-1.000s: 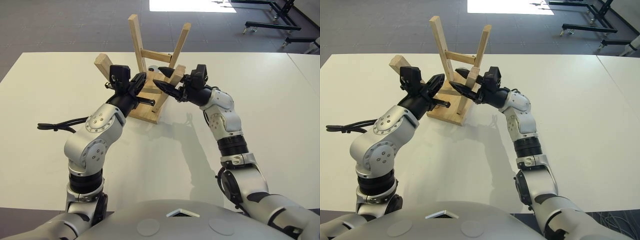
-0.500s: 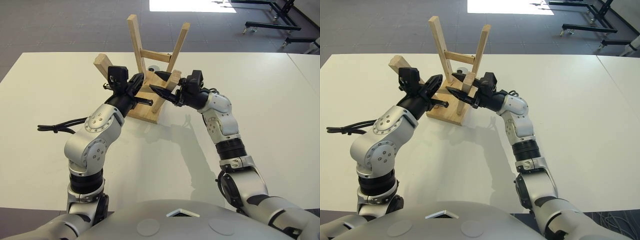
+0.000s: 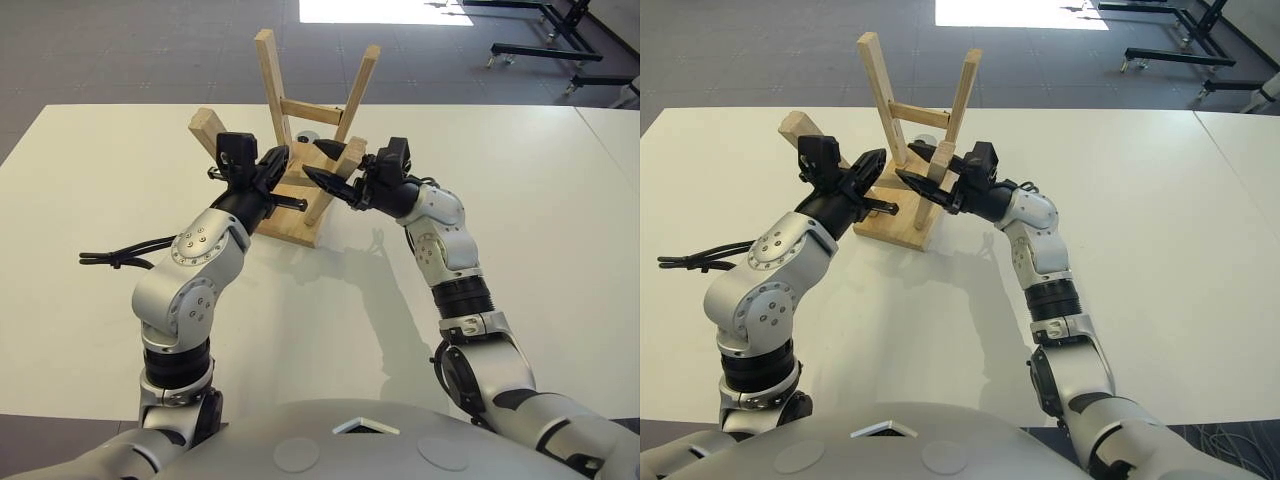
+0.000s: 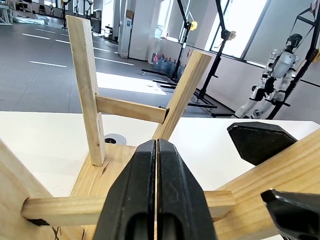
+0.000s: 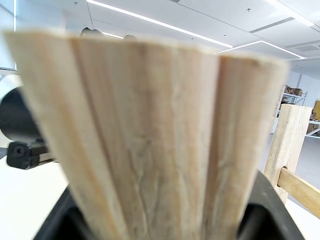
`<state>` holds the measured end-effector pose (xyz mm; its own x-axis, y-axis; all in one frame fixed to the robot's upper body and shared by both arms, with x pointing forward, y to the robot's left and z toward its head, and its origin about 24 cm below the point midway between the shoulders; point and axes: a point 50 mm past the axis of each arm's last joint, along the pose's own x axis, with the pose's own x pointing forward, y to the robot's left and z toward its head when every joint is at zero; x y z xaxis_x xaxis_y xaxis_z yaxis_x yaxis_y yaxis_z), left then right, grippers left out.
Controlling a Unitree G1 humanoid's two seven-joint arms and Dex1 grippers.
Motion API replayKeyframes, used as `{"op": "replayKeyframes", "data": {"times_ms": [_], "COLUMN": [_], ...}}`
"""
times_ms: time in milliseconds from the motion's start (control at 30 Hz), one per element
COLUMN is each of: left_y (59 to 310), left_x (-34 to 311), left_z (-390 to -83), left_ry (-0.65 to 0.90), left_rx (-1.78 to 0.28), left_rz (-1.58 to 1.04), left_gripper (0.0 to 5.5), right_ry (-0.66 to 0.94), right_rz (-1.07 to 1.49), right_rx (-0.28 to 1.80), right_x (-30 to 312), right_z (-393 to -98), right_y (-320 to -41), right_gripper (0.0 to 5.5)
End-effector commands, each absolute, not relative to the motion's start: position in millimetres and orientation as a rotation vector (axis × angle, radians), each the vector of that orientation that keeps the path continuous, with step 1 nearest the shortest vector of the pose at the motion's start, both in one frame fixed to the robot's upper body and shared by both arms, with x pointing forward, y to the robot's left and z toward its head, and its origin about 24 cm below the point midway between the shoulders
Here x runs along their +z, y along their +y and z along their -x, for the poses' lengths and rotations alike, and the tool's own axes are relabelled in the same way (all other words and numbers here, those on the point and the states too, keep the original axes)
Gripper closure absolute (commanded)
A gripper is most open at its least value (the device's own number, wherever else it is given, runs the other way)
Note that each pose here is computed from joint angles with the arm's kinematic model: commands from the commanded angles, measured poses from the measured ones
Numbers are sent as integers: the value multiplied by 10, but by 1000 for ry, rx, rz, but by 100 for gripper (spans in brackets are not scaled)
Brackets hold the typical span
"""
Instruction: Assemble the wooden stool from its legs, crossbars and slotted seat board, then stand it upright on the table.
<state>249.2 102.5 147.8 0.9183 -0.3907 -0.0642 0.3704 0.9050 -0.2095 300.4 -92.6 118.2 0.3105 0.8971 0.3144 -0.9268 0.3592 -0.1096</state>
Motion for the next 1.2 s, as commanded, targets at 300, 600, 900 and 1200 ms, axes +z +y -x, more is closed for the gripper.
{"op": "replayKeyframes", "data": {"times_ms": [300,600,900,1200], "left_y": [971,1031,1003,1020], "left_x": [1002,1138,1457,793], "left_z": [-2395,-2448,-2516,-2336], "left_ry": [231,180,96,298], "left_rx": [-392,-371,-379,-368], "left_rz": [151,158,186,144], "left_gripper": [548,548,548,548], "right_ry": [-277,-257,-248,-204], "right_rz": [-86,-65,-71,-45], "right_rx": [1239,1257,1258,1273], "right_x": [1106,1094,1077,1065], "right_z": [-2992,-2983,-2977,-2973], "right_y": [-887,-867,-869,-842], "right_gripper": [345,345,345,345]}}
